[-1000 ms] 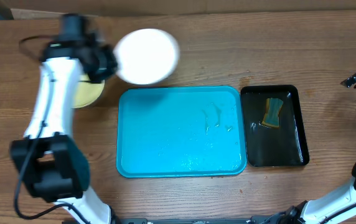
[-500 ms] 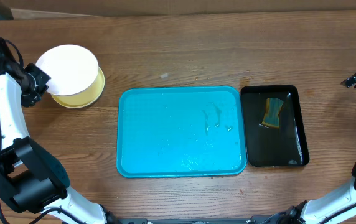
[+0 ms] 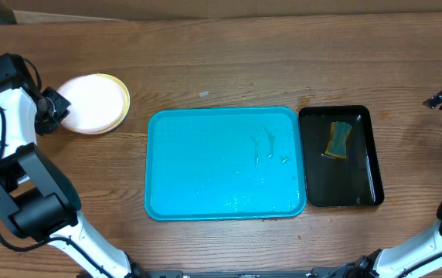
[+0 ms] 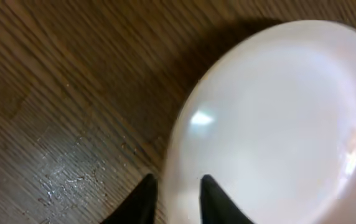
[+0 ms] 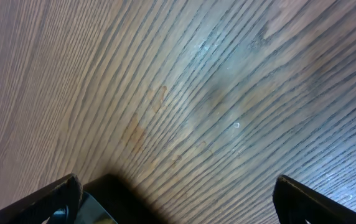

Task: Clean dirty plates on tray and stack at the side

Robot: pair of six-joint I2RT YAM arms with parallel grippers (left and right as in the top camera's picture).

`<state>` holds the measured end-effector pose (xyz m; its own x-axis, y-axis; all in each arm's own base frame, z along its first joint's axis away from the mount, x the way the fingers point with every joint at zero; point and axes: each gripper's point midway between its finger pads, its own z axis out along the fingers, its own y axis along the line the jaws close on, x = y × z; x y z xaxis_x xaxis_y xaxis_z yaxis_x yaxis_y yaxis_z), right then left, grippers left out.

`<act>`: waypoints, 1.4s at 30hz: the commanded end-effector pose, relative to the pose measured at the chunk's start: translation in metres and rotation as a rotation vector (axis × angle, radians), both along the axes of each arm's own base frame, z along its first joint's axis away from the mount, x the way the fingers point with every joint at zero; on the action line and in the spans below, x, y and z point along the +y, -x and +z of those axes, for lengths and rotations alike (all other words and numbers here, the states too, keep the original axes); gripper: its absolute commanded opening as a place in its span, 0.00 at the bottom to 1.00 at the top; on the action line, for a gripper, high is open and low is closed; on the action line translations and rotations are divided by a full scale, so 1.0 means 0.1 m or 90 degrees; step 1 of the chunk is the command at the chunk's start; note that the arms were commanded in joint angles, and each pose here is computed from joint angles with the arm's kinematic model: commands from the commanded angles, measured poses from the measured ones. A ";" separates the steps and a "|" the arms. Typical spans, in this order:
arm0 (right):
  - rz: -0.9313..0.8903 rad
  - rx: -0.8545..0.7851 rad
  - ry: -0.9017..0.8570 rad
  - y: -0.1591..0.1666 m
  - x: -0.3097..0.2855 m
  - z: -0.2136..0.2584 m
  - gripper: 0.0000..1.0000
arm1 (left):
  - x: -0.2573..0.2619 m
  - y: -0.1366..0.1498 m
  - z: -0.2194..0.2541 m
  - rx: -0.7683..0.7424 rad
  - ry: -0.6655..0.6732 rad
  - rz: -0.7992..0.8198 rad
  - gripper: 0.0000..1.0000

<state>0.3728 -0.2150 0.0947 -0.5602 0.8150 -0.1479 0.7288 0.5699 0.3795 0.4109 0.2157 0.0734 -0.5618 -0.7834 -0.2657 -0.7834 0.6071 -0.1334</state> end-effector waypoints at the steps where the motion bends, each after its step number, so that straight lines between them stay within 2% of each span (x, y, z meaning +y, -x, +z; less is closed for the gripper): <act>1: 0.001 -0.018 0.011 -0.05 -0.02 0.11 1.00 | -0.06 -0.11 0.08 -0.030 0.015 -0.027 0.61; 3: 0.001 -0.018 0.011 -0.05 -0.02 0.11 1.00 | -0.18 -0.21 0.20 -0.062 0.049 -0.067 0.64; 6: 0.001 -0.018 0.011 -0.05 -0.02 0.11 1.00 | -0.43 -0.33 0.42 -0.100 0.110 -0.130 0.64; 10: 0.001 -0.018 0.011 -0.05 -0.02 0.11 1.00 | -1.00 -0.43 0.75 -0.135 0.183 -0.277 0.63; 13: 0.001 -0.018 0.011 -0.05 -0.02 0.11 1.00 | -1.32 -0.43 0.83 -0.111 0.192 -0.316 0.72; 18: 0.001 -0.018 0.011 -0.05 -0.02 0.11 1.00 | -1.83 -0.47 0.86 -0.079 0.168 -0.389 0.74; 20: 0.001 -0.018 0.011 -0.05 -0.02 0.11 1.00 | -2.09 -0.53 0.87 -0.085 0.164 -0.428 0.82; 21: 0.001 -0.018 0.011 -0.05 -0.02 0.11 1.00 | -2.15 -0.54 0.87 -0.085 0.158 -0.437 0.97; 22: 0.001 -0.018 0.011 -0.05 -0.02 0.11 1.00 | -2.20 -0.56 0.87 -0.084 0.150 -0.445 1.00; 31: 0.001 -0.018 0.011 -0.05 -0.02 0.11 1.00 | -2.54 -0.55 0.85 -0.074 0.137 -0.492 1.00; 42: 0.006 -0.017 0.010 -0.06 0.01 0.10 1.00 | -2.56 -0.55 0.85 -0.074 0.138 -0.496 1.00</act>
